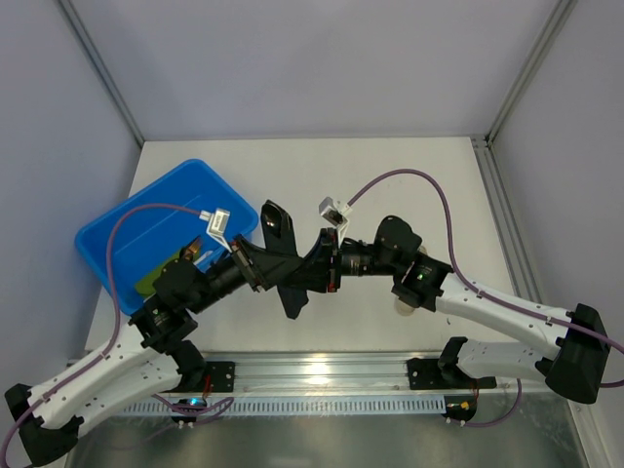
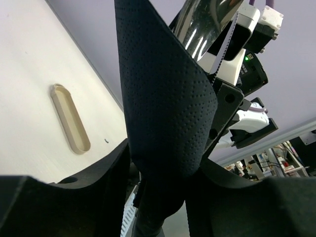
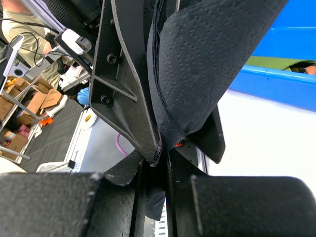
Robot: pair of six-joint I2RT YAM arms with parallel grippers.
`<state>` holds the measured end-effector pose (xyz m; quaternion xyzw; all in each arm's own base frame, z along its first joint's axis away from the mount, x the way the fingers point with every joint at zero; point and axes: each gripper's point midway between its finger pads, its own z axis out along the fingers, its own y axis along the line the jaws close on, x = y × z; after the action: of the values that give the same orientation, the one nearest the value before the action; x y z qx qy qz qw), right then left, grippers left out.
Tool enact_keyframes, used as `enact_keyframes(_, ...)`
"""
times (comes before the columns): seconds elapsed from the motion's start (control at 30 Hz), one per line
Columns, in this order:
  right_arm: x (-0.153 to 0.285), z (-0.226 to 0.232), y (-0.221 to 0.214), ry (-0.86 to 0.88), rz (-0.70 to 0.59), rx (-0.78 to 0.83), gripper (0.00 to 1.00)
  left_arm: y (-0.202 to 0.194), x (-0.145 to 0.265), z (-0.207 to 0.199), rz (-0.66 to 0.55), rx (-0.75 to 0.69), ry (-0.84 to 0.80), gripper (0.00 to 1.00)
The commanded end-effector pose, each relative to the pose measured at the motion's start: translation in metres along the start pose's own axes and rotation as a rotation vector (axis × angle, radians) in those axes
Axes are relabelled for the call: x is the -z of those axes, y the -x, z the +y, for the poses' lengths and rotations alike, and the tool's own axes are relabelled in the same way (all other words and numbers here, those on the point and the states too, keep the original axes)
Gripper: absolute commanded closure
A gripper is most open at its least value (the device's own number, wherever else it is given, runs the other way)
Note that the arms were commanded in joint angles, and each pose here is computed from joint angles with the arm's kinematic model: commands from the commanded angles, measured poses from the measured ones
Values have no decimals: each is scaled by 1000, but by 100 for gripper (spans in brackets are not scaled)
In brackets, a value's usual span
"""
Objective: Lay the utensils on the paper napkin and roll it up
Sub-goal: Roll the napkin.
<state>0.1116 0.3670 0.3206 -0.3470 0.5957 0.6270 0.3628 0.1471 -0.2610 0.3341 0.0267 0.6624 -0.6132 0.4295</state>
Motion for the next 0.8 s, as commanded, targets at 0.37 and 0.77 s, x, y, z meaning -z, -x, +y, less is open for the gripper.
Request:
enact_keyframes(0.37, 4, 17, 39, 36, -101, 80, 96, -2, 0, -2, 0, 51, -21, 100)
enact_keyframes(0.77, 5, 8, 38, -15, -59, 69, 78, 10, 4, -1, -47, 19, 14, 100)
